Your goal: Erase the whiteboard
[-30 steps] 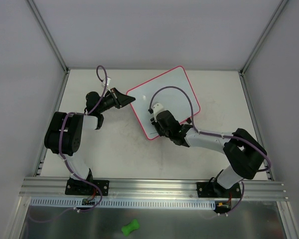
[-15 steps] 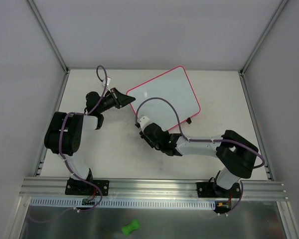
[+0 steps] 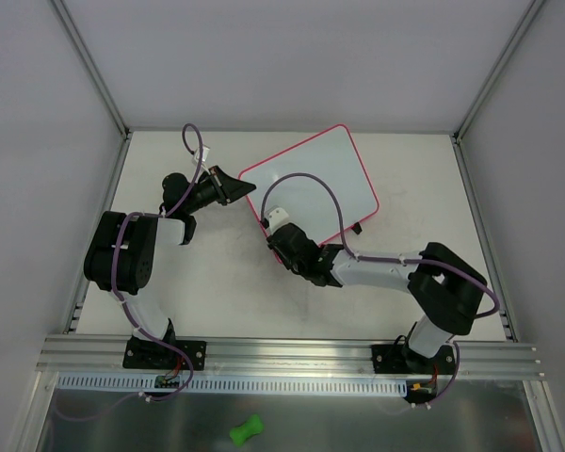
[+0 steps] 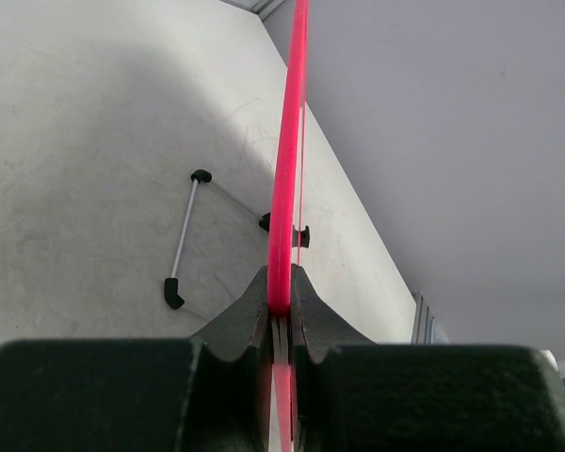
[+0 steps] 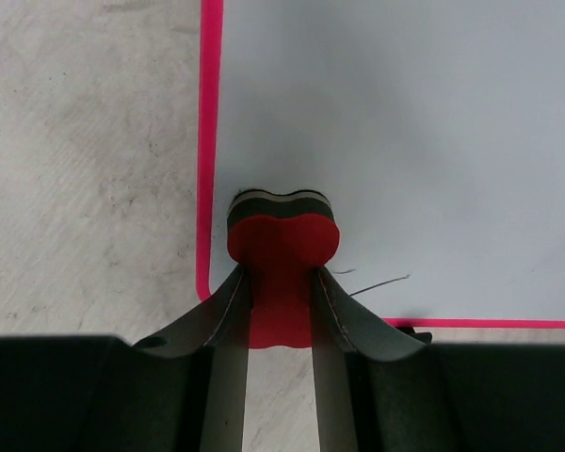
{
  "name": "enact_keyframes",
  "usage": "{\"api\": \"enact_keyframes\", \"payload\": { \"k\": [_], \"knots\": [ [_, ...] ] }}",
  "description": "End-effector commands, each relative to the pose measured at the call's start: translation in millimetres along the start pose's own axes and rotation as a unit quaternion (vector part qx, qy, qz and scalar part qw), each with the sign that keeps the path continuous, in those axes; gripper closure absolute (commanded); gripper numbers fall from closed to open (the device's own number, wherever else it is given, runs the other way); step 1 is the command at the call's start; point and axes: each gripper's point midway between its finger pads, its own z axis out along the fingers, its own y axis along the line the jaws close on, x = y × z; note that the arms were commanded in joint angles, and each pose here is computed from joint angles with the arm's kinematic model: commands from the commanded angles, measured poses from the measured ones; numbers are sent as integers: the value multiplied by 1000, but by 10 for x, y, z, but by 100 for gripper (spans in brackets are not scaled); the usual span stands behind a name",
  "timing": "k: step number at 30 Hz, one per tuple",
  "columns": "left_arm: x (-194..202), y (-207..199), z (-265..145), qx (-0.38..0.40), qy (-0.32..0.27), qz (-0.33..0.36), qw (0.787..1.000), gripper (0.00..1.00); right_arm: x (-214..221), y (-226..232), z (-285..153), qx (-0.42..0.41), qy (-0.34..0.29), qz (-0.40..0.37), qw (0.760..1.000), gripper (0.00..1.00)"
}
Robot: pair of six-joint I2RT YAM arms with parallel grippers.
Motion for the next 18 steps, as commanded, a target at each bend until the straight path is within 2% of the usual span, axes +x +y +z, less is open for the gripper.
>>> {"api": "enact_keyframes", "payload": {
  "k": [1, 7, 18],
  "knots": [
    [178, -28, -8, 14, 35, 32, 999, 100, -93, -324, 118, 54, -6, 37, 998, 100],
    [172, -34, -6, 15, 34, 33, 999, 100, 45, -693, 198, 96, 10, 79, 992, 100],
    [167, -36, -2, 16, 34, 34, 999, 100, 67, -1422, 165, 194, -14, 128, 973, 100]
  ]
}}
